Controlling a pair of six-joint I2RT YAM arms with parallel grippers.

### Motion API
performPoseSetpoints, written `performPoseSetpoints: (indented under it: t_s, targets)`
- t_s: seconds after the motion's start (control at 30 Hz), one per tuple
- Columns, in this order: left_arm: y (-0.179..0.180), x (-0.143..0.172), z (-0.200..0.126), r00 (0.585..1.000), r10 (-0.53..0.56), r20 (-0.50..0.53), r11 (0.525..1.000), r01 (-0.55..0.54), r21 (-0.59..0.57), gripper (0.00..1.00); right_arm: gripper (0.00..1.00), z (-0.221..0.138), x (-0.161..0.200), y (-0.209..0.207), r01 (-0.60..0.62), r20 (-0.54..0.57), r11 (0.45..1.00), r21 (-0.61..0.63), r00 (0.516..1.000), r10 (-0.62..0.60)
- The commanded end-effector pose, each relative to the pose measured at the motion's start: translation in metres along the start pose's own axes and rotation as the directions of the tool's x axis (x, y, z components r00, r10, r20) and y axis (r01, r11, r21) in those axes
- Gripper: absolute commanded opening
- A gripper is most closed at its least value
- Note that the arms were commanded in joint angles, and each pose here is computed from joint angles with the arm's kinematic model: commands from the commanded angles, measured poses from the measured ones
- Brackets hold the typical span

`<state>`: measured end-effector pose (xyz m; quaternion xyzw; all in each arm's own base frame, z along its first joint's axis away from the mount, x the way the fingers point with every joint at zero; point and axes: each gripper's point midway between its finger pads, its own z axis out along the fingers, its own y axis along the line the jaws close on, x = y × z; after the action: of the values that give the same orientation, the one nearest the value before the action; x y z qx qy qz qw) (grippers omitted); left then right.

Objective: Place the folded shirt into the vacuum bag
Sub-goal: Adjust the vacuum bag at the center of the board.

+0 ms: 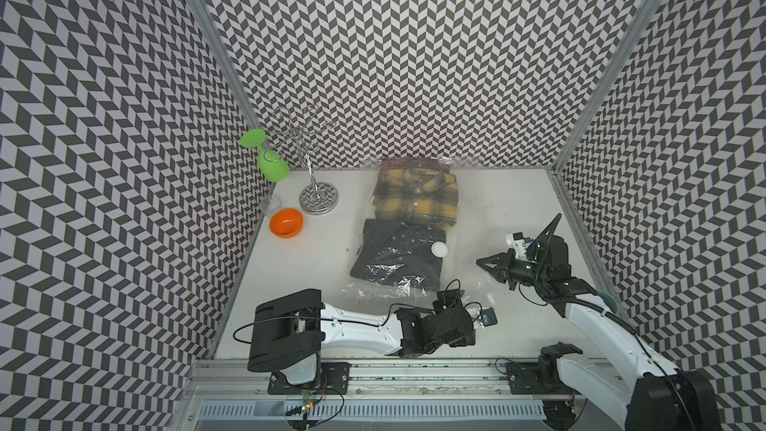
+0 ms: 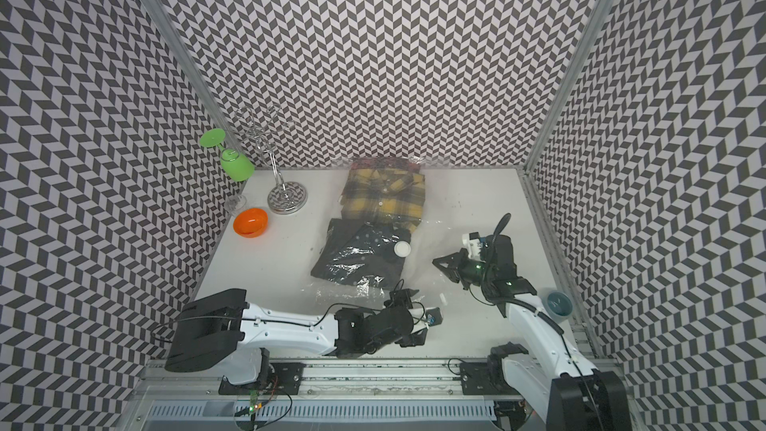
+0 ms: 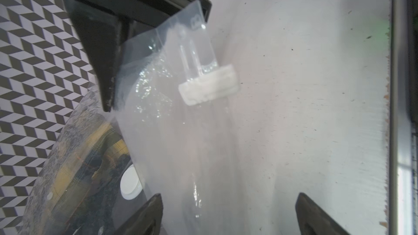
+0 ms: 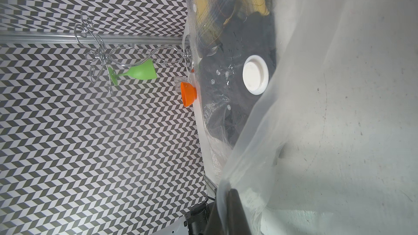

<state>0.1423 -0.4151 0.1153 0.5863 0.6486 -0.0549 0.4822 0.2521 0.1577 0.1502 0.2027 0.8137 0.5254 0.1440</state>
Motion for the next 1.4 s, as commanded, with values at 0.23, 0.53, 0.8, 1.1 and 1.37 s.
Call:
performPoseSetpoints:
  t_s: [0.23, 0.53, 0.8, 1.1, 1.37]
  targets:
    - [0.034, 0.004, 0.001, 0.999, -0.022, 0.038, 0.977, 0.03, -0.21, 0.68, 0.05, 0.0, -0.005, 0.024, 0.041, 0.002, 0.997, -0.065, 0.999, -0.041]
    - [0.042, 0.006, 0.01, 0.996, -0.087, 0.026, 0.983, 0.09, -0.162, 0.19, 0.07, 0.002, -0.01, 0.027, 0.037, 0.007, 0.996, -0.081, 0.999, -0.037]
    - [0.081, -0.005, -0.005, 0.969, -0.232, 0.08, 0.959, 0.242, -0.151, 0.0, 0.33, -0.004, -0.033, 0.049, 0.185, 0.055, 0.983, -0.008, 0.981, -0.184]
    - [0.144, -0.007, -0.032, 0.795, -0.577, 0.187, 0.816, 0.55, 0.179, 0.0, 0.5, -0.033, -0.053, 0.085, 0.379, 0.163, 0.914, 0.147, 0.902, -0.4]
    - [0.152, -0.017, -0.061, 0.754, -0.596, 0.278, 0.797, 0.512, 0.32, 0.0, 0.58, -0.015, -0.044, 0.123, 0.812, 0.045, 0.44, 0.383, 0.459, -0.887]
